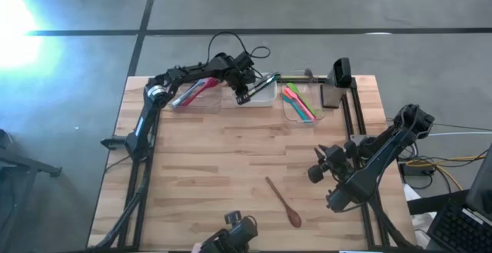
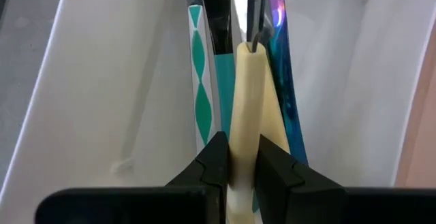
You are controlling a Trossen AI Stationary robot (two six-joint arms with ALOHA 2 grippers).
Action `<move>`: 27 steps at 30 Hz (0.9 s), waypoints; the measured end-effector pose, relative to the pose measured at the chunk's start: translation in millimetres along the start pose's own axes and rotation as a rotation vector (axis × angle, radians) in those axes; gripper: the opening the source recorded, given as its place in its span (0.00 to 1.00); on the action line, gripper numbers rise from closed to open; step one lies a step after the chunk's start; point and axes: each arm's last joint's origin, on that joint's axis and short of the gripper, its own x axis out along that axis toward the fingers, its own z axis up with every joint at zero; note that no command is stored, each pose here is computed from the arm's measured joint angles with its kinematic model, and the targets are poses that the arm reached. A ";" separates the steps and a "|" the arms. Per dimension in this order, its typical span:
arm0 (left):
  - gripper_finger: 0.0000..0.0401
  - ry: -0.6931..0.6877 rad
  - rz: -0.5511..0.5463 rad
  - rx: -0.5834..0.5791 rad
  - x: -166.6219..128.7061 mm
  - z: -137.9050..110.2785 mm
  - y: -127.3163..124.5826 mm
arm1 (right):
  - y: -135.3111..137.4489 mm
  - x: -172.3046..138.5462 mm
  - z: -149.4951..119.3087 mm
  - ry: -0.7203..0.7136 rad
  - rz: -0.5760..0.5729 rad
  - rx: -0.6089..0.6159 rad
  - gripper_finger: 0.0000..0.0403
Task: Pick & Place Kitchen Items
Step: Put the yellow table knife into the white bin, then put the dark brown serving spoon into the left transparent bin
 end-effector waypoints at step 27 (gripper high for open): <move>0.52 -0.100 0.068 0.018 -107.9 14.2 -23.7 | 2.4 -2.5 3.0 0.006 0.010 -0.010 0.20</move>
